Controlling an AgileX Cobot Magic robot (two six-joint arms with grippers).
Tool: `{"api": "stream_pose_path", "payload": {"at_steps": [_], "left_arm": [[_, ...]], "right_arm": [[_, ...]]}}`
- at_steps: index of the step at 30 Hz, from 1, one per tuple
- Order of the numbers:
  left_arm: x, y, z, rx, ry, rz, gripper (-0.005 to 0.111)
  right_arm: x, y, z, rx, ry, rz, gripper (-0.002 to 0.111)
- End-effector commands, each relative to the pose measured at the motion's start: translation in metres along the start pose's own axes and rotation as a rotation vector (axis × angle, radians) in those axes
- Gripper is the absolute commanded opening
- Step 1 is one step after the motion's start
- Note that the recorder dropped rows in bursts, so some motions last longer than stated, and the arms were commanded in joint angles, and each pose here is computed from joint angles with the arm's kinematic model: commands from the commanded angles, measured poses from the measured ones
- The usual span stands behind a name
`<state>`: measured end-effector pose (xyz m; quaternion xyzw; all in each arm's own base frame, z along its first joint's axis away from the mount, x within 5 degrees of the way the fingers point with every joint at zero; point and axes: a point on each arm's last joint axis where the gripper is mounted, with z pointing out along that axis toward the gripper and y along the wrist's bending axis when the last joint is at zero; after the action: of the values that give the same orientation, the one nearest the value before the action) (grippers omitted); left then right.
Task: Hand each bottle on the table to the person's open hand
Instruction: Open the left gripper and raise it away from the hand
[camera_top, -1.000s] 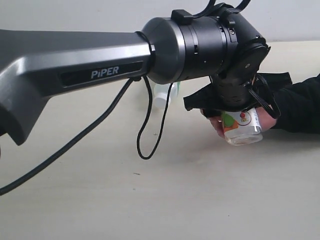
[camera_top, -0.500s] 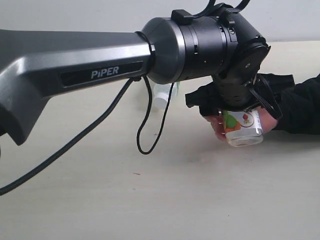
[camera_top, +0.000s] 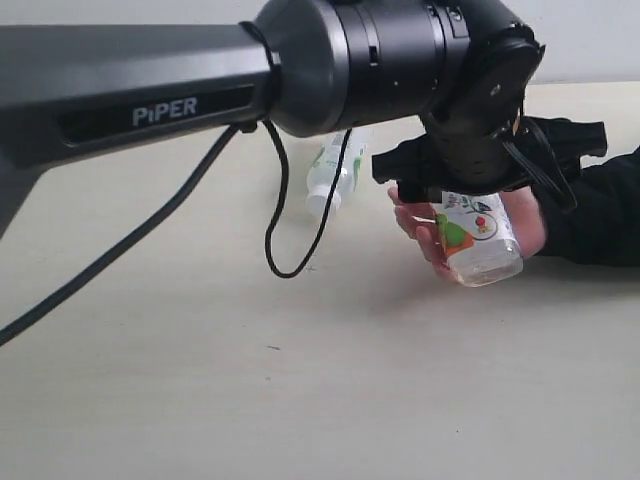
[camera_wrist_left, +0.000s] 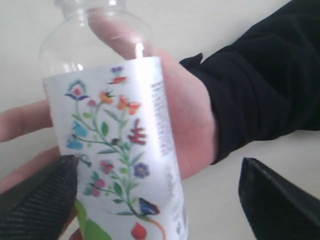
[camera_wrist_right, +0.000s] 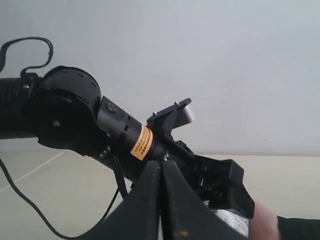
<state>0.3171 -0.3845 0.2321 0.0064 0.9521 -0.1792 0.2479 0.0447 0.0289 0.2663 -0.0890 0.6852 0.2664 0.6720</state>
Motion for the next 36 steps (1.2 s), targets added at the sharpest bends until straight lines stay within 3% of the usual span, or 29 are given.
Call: {"api": "stream_pose_path", "payload": {"at_steps": [1, 7, 10, 12, 15, 17, 18, 22, 28, 34, 36], "left_arm": [[-0.011, -0.004, -0.022, 0.045, -0.046, 0.034, 0.084], [-0.02, -0.006, -0.043, 0.067, -0.096, 0.096, 0.084], [-0.027, -0.006, -0.057, 0.074, -0.135, 0.134, 0.078], [-0.032, -0.003, -0.066, 0.075, -0.145, 0.14, 0.066], [-0.04, 0.006, -0.081, 0.047, -0.137, 0.111, 0.032], [-0.044, 0.017, -0.092, -0.015, -0.107, 0.094, 0.005], [-0.048, 0.029, -0.102, -0.086, -0.082, 0.128, 0.001], [-0.057, 0.056, -0.12, -0.189, 0.021, 0.282, 0.0], [-0.059, 0.061, -0.138, -0.177, 0.0, 0.382, 0.0], [-0.047, 0.124, -0.107, -0.215, -0.035, 0.399, 0.0], [-0.038, 0.159, -0.105, -0.162, -0.125, 0.46, 0.0]], "right_arm": [[0.0, 0.0, 0.0, -0.002, -0.007, -0.001, 0.0], [0.0, 0.0, 0.0, -0.002, -0.007, -0.001, 0.0], [0.0, 0.0, 0.0, -0.002, -0.007, -0.001, 0.0], [0.0, 0.0, 0.0, -0.002, -0.007, -0.001, 0.0], [0.0, 0.0, 0.0, -0.002, -0.007, -0.001, 0.0], [0.0, 0.0, 0.0, -0.002, -0.007, -0.001, 0.0], [0.0, 0.0, 0.0, -0.002, -0.007, -0.001, 0.0], [0.0, 0.0, 0.0, -0.002, -0.007, -0.001, 0.0], [0.0, 0.0, 0.0, -0.002, -0.007, -0.001, 0.0], [0.0, 0.0, 0.0, -0.002, -0.007, -0.001, 0.0], [0.0, 0.0, 0.0, -0.002, -0.007, -0.001, 0.0]]}}
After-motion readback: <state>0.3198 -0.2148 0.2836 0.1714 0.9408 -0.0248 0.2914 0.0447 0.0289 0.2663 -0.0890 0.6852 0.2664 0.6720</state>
